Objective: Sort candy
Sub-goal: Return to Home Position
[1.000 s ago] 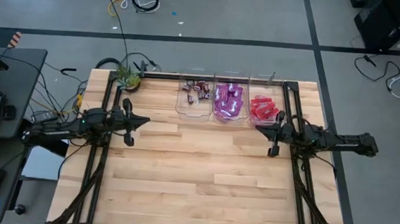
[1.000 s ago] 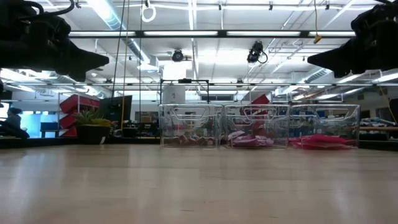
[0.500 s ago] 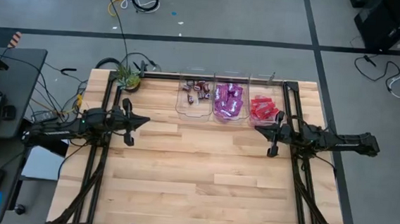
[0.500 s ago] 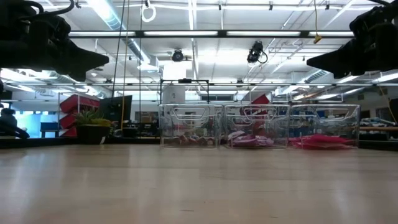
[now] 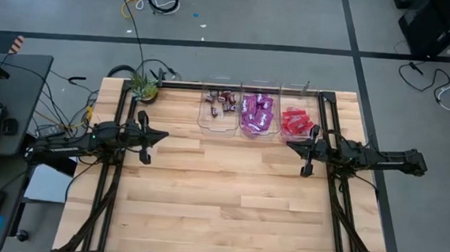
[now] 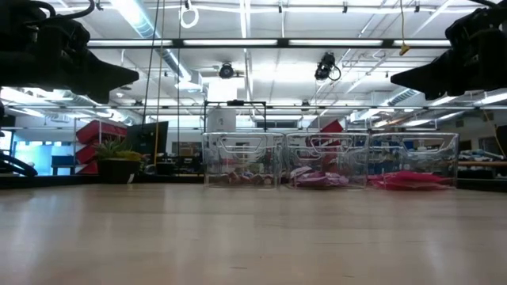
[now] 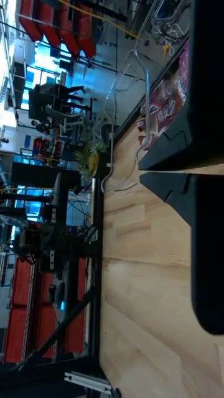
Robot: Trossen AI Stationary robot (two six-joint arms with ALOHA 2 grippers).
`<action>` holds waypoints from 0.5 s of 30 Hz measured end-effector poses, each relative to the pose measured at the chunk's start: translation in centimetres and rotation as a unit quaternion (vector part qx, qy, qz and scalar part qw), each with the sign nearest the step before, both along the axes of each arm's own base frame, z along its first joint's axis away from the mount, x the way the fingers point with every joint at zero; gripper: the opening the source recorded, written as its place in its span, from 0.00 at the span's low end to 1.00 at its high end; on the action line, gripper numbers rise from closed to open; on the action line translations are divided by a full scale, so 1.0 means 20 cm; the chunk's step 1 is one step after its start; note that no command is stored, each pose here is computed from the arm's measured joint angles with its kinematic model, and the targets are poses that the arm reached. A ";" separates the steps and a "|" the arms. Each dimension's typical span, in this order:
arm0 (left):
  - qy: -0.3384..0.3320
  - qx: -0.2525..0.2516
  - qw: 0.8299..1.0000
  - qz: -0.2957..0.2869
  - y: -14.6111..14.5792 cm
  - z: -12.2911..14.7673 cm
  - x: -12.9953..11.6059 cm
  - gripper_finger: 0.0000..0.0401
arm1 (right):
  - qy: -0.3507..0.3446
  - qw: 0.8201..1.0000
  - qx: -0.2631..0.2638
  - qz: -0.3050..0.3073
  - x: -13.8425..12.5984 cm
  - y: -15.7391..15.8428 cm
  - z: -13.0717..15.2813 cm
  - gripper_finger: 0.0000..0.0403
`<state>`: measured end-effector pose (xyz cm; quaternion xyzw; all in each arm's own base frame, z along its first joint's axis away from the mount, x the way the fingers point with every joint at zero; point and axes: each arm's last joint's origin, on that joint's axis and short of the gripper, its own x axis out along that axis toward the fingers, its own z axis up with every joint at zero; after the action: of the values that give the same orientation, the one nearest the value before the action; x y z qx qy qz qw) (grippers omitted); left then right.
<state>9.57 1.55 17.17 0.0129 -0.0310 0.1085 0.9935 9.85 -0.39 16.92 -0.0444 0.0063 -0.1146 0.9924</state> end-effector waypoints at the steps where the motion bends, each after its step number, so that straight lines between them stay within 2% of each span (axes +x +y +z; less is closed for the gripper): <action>1: 0.000 0.000 1.000 0.000 0.00 0.00 0.00 0.03 | 0.000 1.000 0.000 0.000 0.00 0.00 0.00 0.01; 15: 0.000 0.000 1.000 0.000 0.00 0.00 0.00 0.03 | 0.000 1.000 0.000 0.000 0.00 0.00 0.00 0.01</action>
<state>9.57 1.55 17.16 0.0132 -0.0307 0.1083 0.9936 9.85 -0.39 16.92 -0.0444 0.0063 -0.1144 0.9924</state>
